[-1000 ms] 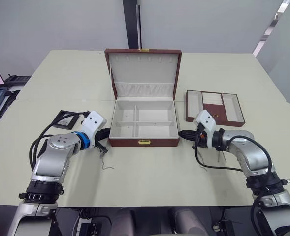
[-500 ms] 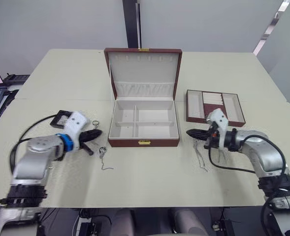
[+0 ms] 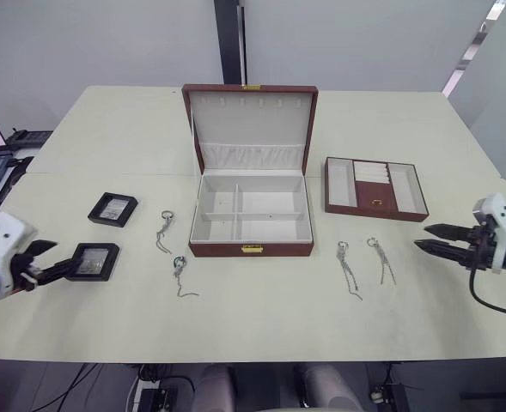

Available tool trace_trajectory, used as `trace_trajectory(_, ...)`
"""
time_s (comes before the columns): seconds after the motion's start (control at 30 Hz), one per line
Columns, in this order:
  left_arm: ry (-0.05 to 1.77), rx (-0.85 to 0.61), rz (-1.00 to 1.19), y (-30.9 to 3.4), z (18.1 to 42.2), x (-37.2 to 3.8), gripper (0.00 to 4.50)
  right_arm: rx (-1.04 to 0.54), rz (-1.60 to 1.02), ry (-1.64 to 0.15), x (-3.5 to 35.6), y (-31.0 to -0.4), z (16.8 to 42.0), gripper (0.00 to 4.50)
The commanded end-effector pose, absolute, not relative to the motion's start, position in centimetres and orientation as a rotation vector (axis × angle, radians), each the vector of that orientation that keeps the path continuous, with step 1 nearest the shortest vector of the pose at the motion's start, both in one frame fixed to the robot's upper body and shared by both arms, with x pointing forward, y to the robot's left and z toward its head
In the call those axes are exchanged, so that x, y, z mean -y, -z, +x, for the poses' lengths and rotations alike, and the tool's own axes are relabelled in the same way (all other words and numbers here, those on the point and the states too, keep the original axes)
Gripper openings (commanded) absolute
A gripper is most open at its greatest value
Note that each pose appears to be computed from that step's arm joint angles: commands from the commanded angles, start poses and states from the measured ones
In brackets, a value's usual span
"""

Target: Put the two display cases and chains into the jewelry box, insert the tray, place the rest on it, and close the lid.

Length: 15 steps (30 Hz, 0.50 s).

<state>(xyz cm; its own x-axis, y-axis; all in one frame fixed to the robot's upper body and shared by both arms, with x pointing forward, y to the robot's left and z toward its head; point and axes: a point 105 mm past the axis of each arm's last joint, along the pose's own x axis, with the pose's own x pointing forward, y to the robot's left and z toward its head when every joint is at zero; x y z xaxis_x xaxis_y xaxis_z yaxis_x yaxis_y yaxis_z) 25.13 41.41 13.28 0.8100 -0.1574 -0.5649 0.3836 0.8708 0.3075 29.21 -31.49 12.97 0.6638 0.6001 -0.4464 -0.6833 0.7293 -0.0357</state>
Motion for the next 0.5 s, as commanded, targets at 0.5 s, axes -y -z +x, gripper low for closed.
trace_trajectory(0.5,0.186,-0.568,0.505,-13.7,24.4,-45.1,4.50,-0.478,-0.320,-0.638,35.9,-13.3,28.4,4.47)
